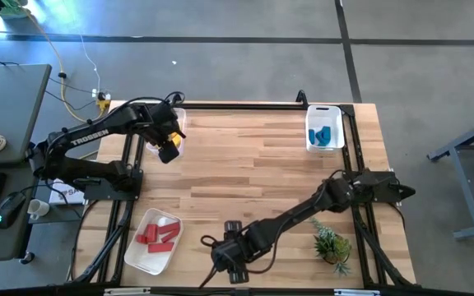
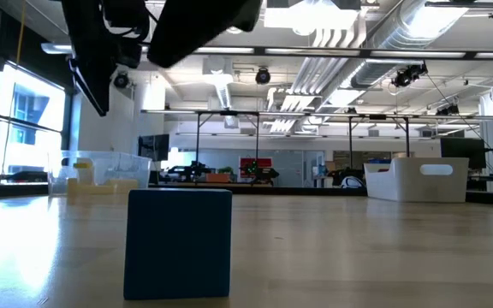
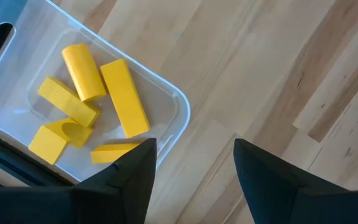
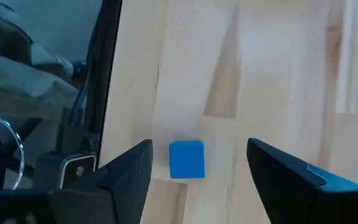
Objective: Sort & place blocks by color
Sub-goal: Put the blue block into the top white bin
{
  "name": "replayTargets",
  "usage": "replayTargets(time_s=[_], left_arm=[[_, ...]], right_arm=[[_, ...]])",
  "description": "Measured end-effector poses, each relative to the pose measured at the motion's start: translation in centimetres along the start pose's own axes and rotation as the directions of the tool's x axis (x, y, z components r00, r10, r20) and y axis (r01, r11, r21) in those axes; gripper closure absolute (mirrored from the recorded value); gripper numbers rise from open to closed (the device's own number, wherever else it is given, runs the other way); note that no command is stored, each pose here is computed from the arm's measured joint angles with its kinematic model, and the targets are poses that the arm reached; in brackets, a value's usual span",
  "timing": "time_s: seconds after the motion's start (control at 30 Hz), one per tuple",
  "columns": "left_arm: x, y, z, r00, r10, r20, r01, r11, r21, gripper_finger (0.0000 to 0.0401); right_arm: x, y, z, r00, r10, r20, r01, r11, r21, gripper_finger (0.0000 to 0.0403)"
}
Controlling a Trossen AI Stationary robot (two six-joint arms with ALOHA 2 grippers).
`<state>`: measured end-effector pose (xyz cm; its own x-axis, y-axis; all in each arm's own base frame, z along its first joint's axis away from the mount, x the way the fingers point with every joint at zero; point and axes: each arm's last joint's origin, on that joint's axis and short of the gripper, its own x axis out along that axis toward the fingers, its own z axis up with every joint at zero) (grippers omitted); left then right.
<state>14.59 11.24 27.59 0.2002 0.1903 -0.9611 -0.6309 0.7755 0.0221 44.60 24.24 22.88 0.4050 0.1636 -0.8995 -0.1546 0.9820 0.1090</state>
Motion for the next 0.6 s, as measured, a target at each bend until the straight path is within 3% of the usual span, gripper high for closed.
replayTargets(time_s=[0.6], left_arm=[[0.0,-0.1,0.1,1.000,0.002,0.006,-0.002,1.000,0.006,0.0199]], right_arm=[[6.2,0.3,-1.9,0.991,-0.010,-0.131,0.012,1.000,0.012,0.0155]])
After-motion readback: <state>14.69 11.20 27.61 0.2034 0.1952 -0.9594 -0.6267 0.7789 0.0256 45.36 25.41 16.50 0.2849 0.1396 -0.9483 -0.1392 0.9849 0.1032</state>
